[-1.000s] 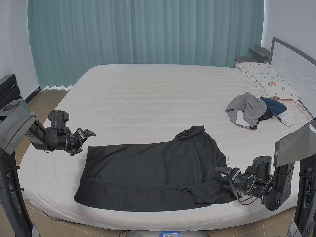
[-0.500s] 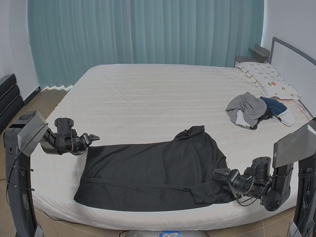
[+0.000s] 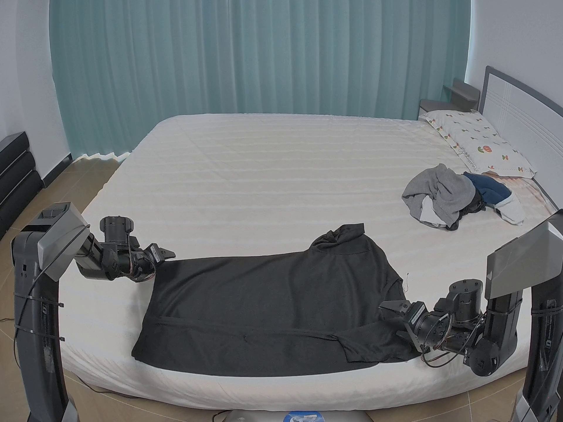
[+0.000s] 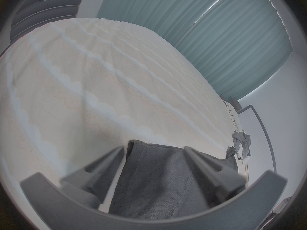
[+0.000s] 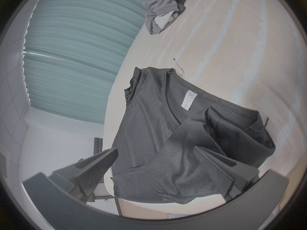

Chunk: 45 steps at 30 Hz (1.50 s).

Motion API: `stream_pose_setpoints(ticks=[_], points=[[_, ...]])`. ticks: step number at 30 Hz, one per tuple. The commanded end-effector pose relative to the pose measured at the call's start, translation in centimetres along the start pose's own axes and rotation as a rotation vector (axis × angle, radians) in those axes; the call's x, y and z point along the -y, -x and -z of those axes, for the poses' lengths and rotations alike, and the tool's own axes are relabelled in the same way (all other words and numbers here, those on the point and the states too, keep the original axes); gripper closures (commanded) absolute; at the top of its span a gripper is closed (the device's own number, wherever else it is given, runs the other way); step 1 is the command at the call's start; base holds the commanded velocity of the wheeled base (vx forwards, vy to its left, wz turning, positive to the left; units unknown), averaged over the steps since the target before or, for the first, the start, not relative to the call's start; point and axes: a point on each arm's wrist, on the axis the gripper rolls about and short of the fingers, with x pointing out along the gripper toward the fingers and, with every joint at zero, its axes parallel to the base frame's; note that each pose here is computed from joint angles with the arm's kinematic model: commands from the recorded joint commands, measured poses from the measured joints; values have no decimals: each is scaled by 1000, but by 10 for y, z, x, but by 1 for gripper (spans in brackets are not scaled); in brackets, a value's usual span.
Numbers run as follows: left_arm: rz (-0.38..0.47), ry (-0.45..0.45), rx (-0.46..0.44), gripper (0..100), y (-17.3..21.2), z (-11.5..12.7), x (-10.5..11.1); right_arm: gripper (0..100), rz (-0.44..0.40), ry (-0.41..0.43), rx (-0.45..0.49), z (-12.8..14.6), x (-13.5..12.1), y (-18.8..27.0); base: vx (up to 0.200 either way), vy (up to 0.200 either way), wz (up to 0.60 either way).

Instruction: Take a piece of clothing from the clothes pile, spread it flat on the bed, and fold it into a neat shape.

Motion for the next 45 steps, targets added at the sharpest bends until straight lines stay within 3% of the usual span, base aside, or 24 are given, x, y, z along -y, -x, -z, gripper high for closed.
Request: stream_pose_setpoints(ticks=[1,8,11,13,18,23,27,31,37,41,45], points=[[2,-8,10,100,-1,1,-2,0,-13,3,7,-1,-1,-1,0,0,0],[18,-18,65,100,-1,2,-3,0,-56,39,38,-7,-11,-4,0,0,0],[23,0,81,100,0,1,-2,0,-73,107,50,-10,-15,-8,0,0,0],[36,70,89,100,2,0,-1,0,-90,238,78,-16,-17,-16,0,0,0],[45,95,90,100,5,-2,-1,0,-118,386,148,-45,-38,-41,0,0,0],[43,101,83,100,7,-1,-2,0,-75,408,154,-79,-59,-79,0,0,0],[39,103,80,100,7,1,-3,0,18,437,120,-103,-53,-113,0,0,0],[39,102,78,100,7,1,-2,0,33,466,127,-112,-48,-129,0,0,0],[37,103,78,100,7,1,-2,0,34,539,138,-129,-61,-148,0,0,0],[37,102,78,100,7,1,-2,0,46,546,136,-134,-64,-168,0,0,0],[36,102,77,100,6,2,-3,0,100,545,198,-137,-53,-190,0,0,0]])
